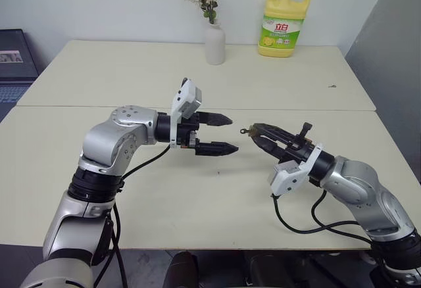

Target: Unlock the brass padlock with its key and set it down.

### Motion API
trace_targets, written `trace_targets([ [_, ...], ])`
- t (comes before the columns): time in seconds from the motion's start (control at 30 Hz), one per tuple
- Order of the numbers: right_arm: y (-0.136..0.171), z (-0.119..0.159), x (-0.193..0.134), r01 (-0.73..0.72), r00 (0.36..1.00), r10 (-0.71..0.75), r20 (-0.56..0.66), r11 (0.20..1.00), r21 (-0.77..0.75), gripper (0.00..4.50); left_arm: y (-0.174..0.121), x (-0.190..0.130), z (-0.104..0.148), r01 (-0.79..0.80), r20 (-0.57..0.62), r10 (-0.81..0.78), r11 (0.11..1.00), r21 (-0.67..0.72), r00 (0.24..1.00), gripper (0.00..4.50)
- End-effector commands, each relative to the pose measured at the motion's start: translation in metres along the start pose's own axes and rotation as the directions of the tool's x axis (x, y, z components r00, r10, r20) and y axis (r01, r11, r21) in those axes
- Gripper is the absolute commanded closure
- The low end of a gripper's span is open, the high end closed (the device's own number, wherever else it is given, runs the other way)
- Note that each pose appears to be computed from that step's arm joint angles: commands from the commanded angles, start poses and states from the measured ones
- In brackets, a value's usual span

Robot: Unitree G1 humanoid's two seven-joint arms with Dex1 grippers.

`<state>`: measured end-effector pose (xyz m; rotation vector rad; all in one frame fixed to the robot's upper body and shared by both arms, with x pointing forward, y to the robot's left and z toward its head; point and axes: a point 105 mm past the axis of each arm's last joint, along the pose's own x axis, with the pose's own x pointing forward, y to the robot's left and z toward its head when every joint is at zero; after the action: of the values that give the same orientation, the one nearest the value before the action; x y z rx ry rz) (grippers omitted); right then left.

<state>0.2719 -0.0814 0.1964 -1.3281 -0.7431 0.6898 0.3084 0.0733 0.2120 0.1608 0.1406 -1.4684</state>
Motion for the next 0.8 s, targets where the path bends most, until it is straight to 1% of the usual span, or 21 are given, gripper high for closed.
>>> trace_targets([
  [0.03, -0.010, 0.006, 0.002, 0.030, 0.999, -0.030, 0.030, 0.999, -0.012, 3.56, 0.000, 0.003, 0.010, 0.008, 0.013, -0.008, 1.000, 0.030, 1.000, 0.00],
  [0.13, -0.009, 0.005, 0.003, 0.026, 0.999, -0.026, 0.027, 1.000, -0.005, 3.56, 0.001, 0.004, 0.011, 0.009, 0.020, -0.009, 1.000, 0.028, 1.000, 0.00],
  [0.23, -0.008, 0.003, 0.003, 0.025, 0.999, -0.025, 0.021, 1.000, 0.004, 3.56, 0.004, 0.003, 0.013, 0.004, 0.029, -0.005, 1.000, 0.029, 1.000, 0.56],
  [0.63, -0.008, 0.006, 0.004, 0.019, 0.999, -0.020, 0.033, 1.000, 0.016, 3.56, 0.001, 0.013, 0.014, 0.048, 0.038, -0.049, 0.998, 0.032, 0.998, 4.35],
  [0.67, -0.008, 0.007, 0.004, 0.019, 0.999, -0.020, 0.034, 1.000, 0.017, 3.56, 0.001, 0.013, 0.014, 0.049, 0.037, -0.050, 0.998, 0.036, 0.998, 4.50],
  [0.8, -0.008, 0.007, 0.004, 0.018, 0.999, -0.019, 0.036, 1.000, 0.019, 3.56, 0.001, 0.013, 0.013, 0.056, 0.034, -0.057, 0.998, 0.037, 0.998, 4.50],
])
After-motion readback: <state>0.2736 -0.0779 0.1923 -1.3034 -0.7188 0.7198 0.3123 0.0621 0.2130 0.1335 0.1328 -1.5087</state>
